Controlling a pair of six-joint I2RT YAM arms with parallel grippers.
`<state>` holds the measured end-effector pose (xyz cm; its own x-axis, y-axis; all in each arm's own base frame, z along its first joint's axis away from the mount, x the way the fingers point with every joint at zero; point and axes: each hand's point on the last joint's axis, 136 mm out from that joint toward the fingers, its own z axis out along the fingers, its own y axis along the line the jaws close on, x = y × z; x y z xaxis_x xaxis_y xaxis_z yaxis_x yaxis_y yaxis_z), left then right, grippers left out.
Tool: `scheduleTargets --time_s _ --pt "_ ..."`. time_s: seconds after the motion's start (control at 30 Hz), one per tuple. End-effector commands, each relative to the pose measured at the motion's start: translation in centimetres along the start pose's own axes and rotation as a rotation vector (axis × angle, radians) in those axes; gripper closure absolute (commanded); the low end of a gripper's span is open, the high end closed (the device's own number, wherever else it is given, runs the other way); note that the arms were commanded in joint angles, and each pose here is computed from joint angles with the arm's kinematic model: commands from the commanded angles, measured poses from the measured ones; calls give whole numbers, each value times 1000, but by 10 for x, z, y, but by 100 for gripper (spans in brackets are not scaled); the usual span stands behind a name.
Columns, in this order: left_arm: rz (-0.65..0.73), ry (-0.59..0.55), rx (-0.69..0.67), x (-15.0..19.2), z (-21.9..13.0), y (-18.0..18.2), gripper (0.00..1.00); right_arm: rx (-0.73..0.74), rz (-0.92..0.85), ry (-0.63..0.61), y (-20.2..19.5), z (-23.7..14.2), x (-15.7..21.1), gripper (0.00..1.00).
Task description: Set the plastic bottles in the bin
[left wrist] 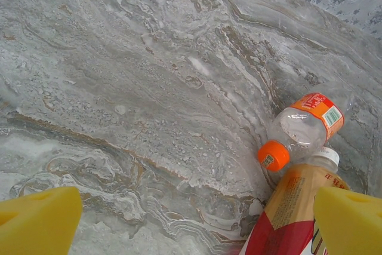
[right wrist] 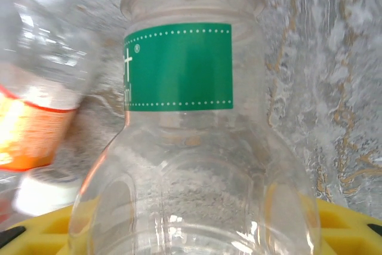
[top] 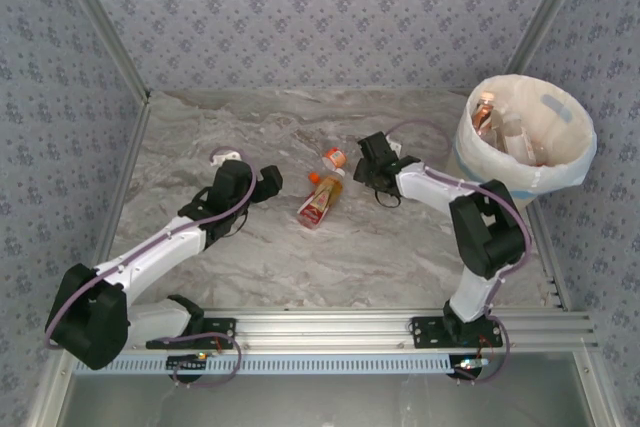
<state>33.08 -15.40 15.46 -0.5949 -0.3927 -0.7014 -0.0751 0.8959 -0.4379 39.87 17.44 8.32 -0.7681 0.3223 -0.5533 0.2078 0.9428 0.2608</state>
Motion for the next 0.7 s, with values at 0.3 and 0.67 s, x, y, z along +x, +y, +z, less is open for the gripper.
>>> scheduleTargets --time_s 0.3,0.67 --pt "-25 -3 39 -10 -1 -14 1 -234 -128 -263 27 -104 -56 52" --pt "-36 15 78 -10 0 -23 1 -347 -160 -406 25 -193 -112 52"
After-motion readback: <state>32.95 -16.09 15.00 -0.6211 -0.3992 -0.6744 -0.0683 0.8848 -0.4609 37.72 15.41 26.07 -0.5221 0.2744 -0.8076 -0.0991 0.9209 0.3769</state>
